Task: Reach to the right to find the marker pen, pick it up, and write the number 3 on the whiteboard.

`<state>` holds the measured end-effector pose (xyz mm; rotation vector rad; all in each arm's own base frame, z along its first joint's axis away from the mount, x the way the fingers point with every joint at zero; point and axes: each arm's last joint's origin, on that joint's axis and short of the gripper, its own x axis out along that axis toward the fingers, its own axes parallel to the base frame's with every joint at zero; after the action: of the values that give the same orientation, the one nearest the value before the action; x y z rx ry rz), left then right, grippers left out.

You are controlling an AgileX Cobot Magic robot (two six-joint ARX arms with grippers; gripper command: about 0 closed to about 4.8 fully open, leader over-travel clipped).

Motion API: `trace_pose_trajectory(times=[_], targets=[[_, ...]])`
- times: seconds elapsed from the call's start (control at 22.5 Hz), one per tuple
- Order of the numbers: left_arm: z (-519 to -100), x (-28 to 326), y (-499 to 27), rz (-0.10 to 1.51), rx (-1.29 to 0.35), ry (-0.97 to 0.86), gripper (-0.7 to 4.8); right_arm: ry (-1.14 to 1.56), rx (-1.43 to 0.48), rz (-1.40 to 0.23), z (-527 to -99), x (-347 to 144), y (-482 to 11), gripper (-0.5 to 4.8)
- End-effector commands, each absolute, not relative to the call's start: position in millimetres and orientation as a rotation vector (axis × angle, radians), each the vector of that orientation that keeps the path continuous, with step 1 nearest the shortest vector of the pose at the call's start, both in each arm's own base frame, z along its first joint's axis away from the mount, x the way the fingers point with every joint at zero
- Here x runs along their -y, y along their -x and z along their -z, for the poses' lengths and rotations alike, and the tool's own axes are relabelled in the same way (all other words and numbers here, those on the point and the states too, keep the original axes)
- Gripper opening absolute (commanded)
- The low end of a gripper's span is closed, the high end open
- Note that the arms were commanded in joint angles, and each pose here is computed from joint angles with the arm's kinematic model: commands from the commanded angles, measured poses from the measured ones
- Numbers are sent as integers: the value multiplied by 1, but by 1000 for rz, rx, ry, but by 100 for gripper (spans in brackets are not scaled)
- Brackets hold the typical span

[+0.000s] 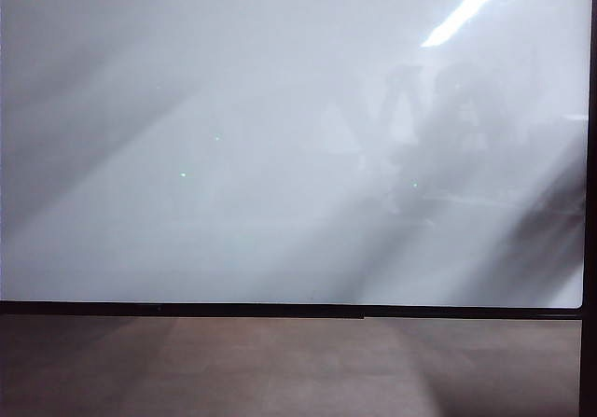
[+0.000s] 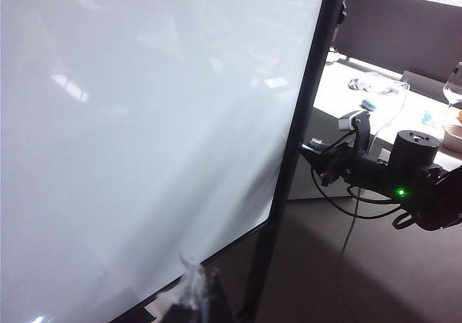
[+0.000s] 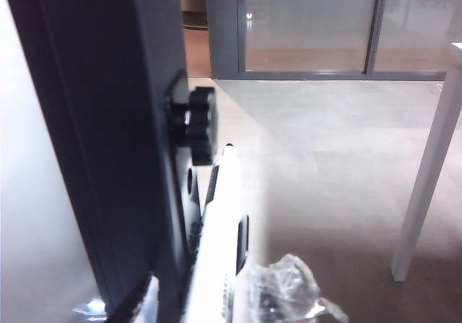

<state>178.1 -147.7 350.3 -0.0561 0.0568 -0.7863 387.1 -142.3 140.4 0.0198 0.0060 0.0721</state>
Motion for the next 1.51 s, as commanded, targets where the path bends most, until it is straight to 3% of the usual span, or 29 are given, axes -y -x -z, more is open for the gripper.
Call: trace_pose_trajectory(times=[0.04,1.29,1.38,1.51], targets=[[-353,147,-177,789,-38,62,-5,-10,16,-60,-145,143,-388,147],[-354,146,-176,793,-40,80,-5,-10,15,-62,-145,143,-388,102],[-354,146,-176,793,-40,80,-5,-10,15,-65,-145,143,-388,68],[-354,146,-176,793,-40,80,-5,-10,15,-65,-145,143,-388,62]])
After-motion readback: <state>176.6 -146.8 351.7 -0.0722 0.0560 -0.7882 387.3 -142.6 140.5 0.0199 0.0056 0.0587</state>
